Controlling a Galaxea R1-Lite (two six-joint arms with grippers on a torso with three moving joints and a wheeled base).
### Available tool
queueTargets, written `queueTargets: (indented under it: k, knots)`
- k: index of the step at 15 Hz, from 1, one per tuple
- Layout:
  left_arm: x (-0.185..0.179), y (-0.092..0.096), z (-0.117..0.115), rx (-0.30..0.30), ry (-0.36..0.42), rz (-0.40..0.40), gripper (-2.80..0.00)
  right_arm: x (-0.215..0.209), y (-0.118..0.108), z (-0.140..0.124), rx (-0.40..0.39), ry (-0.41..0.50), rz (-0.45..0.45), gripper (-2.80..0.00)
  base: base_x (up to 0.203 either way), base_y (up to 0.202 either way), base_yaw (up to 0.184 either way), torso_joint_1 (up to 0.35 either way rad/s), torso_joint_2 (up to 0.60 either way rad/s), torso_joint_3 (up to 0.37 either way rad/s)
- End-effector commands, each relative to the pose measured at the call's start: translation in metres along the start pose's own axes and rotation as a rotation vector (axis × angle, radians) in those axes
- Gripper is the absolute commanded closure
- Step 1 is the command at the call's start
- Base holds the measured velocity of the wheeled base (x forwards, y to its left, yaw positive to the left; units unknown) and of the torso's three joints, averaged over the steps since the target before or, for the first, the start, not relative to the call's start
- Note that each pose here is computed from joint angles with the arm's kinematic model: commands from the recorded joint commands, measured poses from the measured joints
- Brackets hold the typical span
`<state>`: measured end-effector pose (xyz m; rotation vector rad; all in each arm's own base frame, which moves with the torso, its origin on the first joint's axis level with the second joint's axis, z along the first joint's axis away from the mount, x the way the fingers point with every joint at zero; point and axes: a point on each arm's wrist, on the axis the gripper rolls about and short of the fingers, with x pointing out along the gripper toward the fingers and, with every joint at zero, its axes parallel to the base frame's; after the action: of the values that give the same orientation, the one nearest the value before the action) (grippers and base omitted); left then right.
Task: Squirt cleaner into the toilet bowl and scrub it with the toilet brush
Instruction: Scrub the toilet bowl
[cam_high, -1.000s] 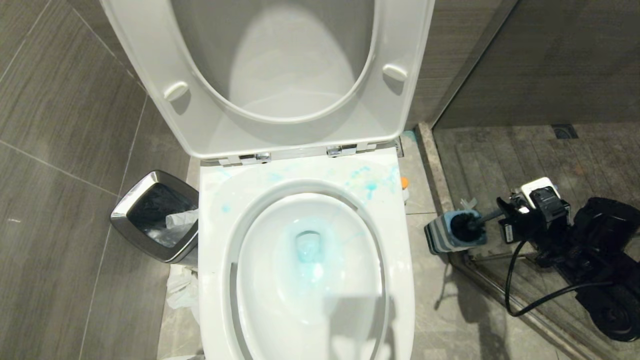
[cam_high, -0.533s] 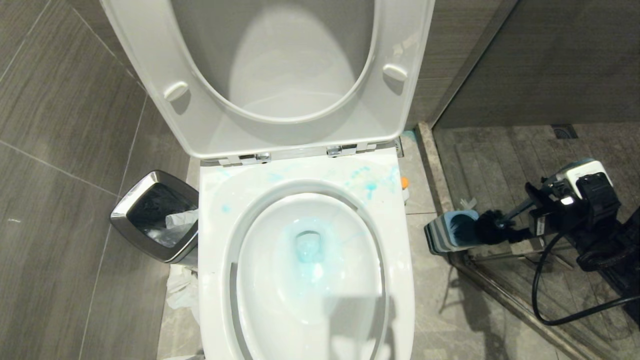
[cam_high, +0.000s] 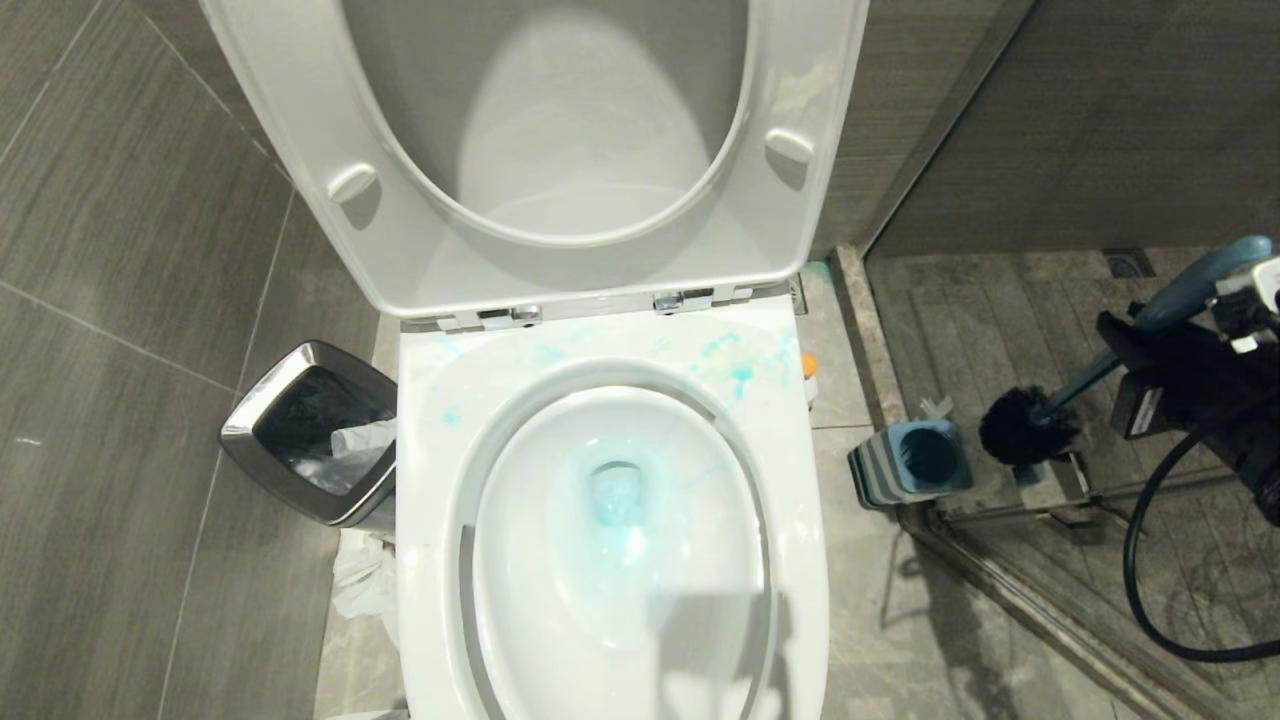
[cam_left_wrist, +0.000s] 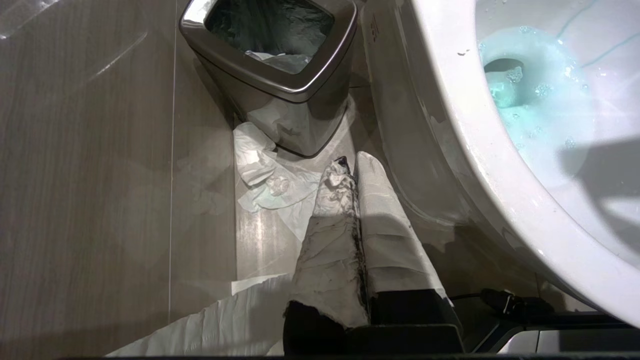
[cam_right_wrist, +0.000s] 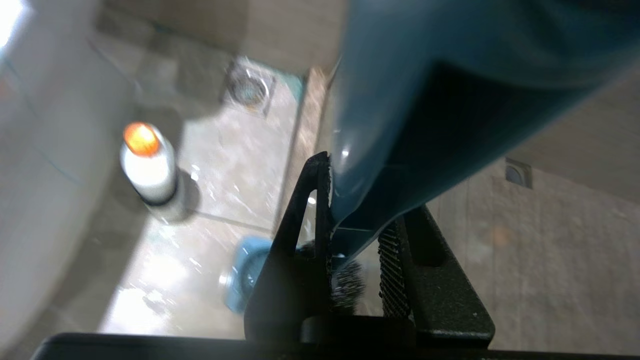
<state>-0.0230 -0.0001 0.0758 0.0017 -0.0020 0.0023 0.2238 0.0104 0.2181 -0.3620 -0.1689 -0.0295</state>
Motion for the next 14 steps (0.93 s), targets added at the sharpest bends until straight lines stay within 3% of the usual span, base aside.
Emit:
queueTargets:
  k: [1,5,14]
  knots:
    - [0.0,0.0,0.0,0.0,0.0,0.001,0.0,-0.012,-0.009,0.042,0.028,-0.025,0.026,0.0,0.0,0.0,0.0,0.0,0.0,0.0]
    - [0.0,0.0,0.0,0.0,0.001,0.001,0.0,-0.018,-0.02,0.073,0.053,-0.024,0.004,0.0,0.0,0.0,0.0,0.0,0.0,0.0]
    - [0.0,0.0,0.0,0.002,0.0,0.001,0.0,-0.038,-0.026,0.079,0.048,0.035,-0.013,0.0,0.0,0.0,0.0,0.0,0.0,0.0]
